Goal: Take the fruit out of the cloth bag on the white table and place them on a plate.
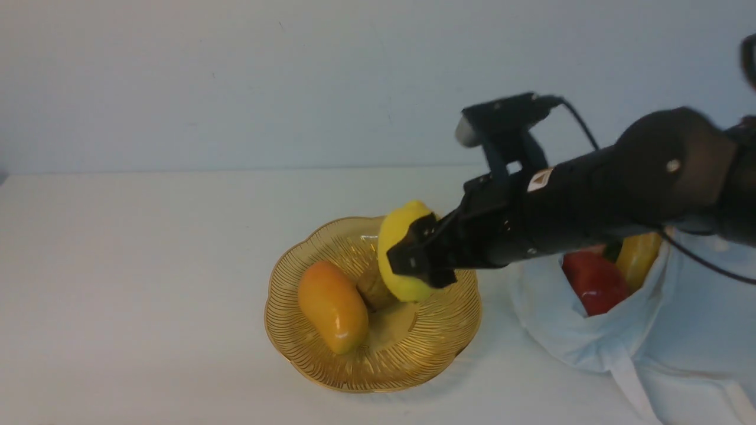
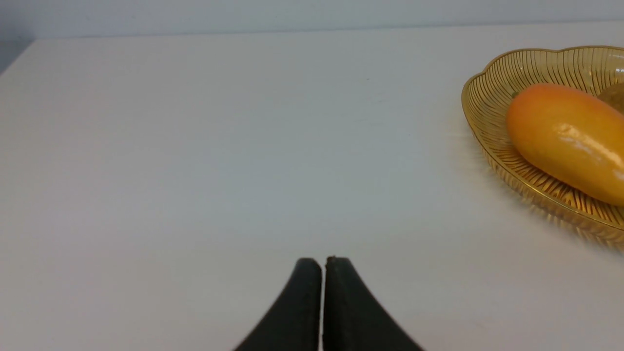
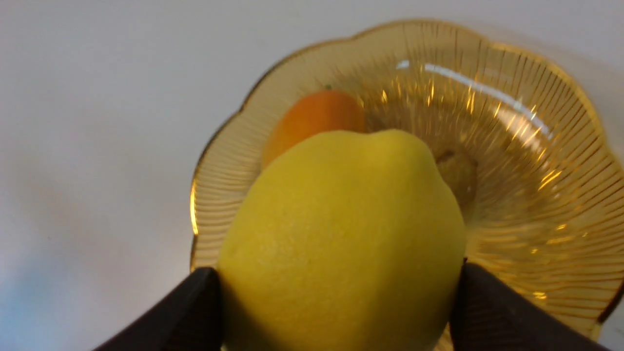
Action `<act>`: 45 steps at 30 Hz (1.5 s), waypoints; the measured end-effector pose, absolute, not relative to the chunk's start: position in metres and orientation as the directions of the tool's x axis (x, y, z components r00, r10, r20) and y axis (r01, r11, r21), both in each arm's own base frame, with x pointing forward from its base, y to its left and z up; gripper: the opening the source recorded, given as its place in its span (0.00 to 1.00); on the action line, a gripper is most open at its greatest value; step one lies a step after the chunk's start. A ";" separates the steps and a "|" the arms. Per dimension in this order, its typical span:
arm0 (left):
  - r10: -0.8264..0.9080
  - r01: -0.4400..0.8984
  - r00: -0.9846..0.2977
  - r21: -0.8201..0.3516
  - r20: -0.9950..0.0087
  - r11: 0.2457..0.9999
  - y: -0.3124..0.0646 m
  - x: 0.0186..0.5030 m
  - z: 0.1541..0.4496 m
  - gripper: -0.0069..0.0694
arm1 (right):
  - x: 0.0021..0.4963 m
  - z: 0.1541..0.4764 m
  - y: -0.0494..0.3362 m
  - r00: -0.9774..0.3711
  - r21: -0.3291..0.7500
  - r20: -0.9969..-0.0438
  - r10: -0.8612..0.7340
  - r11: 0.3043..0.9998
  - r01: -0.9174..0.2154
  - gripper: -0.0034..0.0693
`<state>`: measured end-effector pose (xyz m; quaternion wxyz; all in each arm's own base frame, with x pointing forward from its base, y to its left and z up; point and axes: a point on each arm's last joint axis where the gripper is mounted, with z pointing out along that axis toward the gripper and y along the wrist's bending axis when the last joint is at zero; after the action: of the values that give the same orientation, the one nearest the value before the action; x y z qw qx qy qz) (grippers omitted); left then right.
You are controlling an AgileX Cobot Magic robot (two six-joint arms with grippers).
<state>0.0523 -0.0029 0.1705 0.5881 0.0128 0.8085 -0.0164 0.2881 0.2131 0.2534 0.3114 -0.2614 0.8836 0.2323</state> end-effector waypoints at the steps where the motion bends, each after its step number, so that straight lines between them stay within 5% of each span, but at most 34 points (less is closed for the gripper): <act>1: 0.001 0.040 -0.308 -0.011 -0.951 0.999 -0.003 0.052 0.170 0.08 | 0.290 0.249 0.215 -0.676 0.251 -0.664 -0.320 0.756 -0.604 0.79; 10: 0.001 0.040 -0.308 -0.011 -0.951 0.999 -0.003 0.052 0.170 0.08 | 0.301 0.198 0.225 -0.780 0.308 -0.546 -0.304 0.794 -0.525 0.79; 19: 0.001 0.040 -0.308 -0.011 -0.951 0.999 -0.003 0.052 0.170 0.08 | 0.302 0.195 0.225 -0.797 0.323 -0.533 -0.282 0.803 -0.500 0.91; 26: 0.001 0.040 -0.308 -0.011 -0.951 0.999 -0.003 0.052 0.170 0.08 | 0.297 0.207 0.223 -0.785 0.318 -0.538 -0.308 0.788 -0.527 0.90; 29: 0.001 0.040 -0.308 -0.011 -0.951 0.999 -0.003 0.052 0.170 0.08 | 0.290 0.230 0.218 -0.762 0.305 -0.557 -0.330 0.772 -0.558 0.83; 36: 0.001 0.040 -0.308 -0.011 -0.951 0.999 -0.003 0.052 0.170 0.08 | 0.239 0.340 0.157 -0.746 0.225 -0.580 -0.327 0.816 -0.532 0.21; 37: 0.001 0.040 -0.308 -0.011 -0.951 0.999 -0.003 0.052 0.170 0.08 | 0.237 0.343 0.155 -0.740 0.216 -0.585 -0.331 0.816 -0.536 0.21; 38: 0.001 0.040 -0.308 -0.011 -0.951 0.999 -0.003 0.052 0.170 0.08 | 0.216 0.367 0.138 -0.714 0.181 -0.628 -0.309 0.835 -0.520 0.10; 45: 0.001 0.040 -0.308 -0.011 -0.951 0.999 -0.003 0.052 0.170 0.08 | 0.111 0.449 0.065 -0.386 0.132 -0.920 -0.069 0.873 -0.470 0.03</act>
<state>0.0523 -0.0029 0.1705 0.5881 0.0128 0.8085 -0.0164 0.1106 0.0653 0.4491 0.5284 -0.1661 0.8107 0.1898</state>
